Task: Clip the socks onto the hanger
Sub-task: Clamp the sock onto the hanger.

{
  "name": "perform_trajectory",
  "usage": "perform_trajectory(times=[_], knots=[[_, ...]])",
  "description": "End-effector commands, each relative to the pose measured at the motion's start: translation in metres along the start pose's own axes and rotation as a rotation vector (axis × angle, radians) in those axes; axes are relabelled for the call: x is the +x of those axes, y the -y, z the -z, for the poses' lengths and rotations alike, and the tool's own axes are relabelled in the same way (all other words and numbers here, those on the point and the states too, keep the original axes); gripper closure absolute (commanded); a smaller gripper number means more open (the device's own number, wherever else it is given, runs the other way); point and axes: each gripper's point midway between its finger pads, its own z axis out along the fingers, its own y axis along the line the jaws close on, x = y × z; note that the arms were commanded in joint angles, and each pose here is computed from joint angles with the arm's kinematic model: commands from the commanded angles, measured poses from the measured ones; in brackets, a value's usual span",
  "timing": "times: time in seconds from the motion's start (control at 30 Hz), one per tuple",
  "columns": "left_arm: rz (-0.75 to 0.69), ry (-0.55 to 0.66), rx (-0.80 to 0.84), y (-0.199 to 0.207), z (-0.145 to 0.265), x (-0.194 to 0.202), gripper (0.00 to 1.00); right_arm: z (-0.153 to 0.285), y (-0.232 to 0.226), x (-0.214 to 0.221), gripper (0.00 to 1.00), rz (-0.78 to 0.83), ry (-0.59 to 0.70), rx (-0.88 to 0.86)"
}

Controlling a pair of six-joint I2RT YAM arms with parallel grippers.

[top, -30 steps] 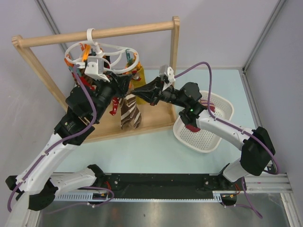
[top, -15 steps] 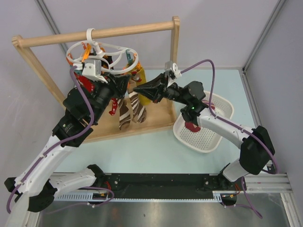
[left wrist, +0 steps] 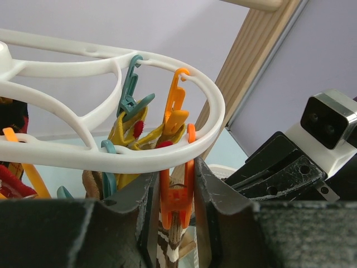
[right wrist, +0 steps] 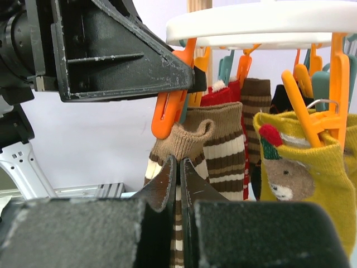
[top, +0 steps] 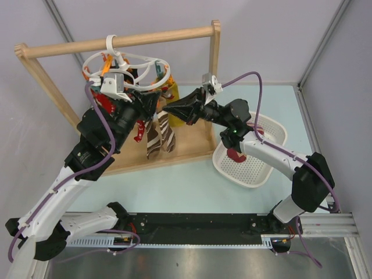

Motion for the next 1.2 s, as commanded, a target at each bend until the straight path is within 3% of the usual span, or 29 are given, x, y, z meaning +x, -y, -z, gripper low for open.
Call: perform_trajectory(times=[0.0, 0.33, 0.67, 0.7, 0.73, 0.8, 0.83, 1.0, 1.17], knots=[[0.026, 0.041, 0.021, 0.004, 0.001, -0.012, 1.0, -0.011, -0.01, -0.032, 1.0, 0.053, 0.084, -0.052], [0.032, 0.037, 0.031, 0.006, 0.001, -0.009, 1.0, -0.018, -0.014, -0.029, 1.0, 0.035, 0.093, -0.074], [0.028, 0.036, 0.028, 0.005, 0.001, -0.009, 0.93, -0.019, -0.016, -0.041, 1.0, 0.049, 0.115, -0.071], [0.026, 0.035, 0.026, 0.005, 0.001, -0.009, 0.9, -0.019, -0.016, -0.041, 1.0, 0.049, 0.115, -0.071], [0.027, 0.038, 0.028, 0.005, 0.001, -0.01, 0.79, -0.019, -0.015, -0.041, 1.0, 0.048, 0.116, -0.07], [0.027, 0.041, 0.029, 0.006, 0.002, -0.011, 0.69, -0.019, -0.015, -0.041, 1.0, 0.047, 0.114, -0.071], [0.028, 0.045, 0.029, 0.005, 0.003, -0.013, 0.59, -0.019, -0.015, -0.041, 1.0, 0.047, 0.115, -0.068], [0.029, 0.054, 0.031, 0.005, 0.007, -0.018, 0.37, -0.019, -0.014, -0.041, 0.92, 0.039, 0.115, -0.065], [0.032, 0.064, 0.028, 0.004, 0.017, -0.027, 0.16, -0.015, -0.01, -0.046, 0.57, 0.034, 0.1, -0.025]])
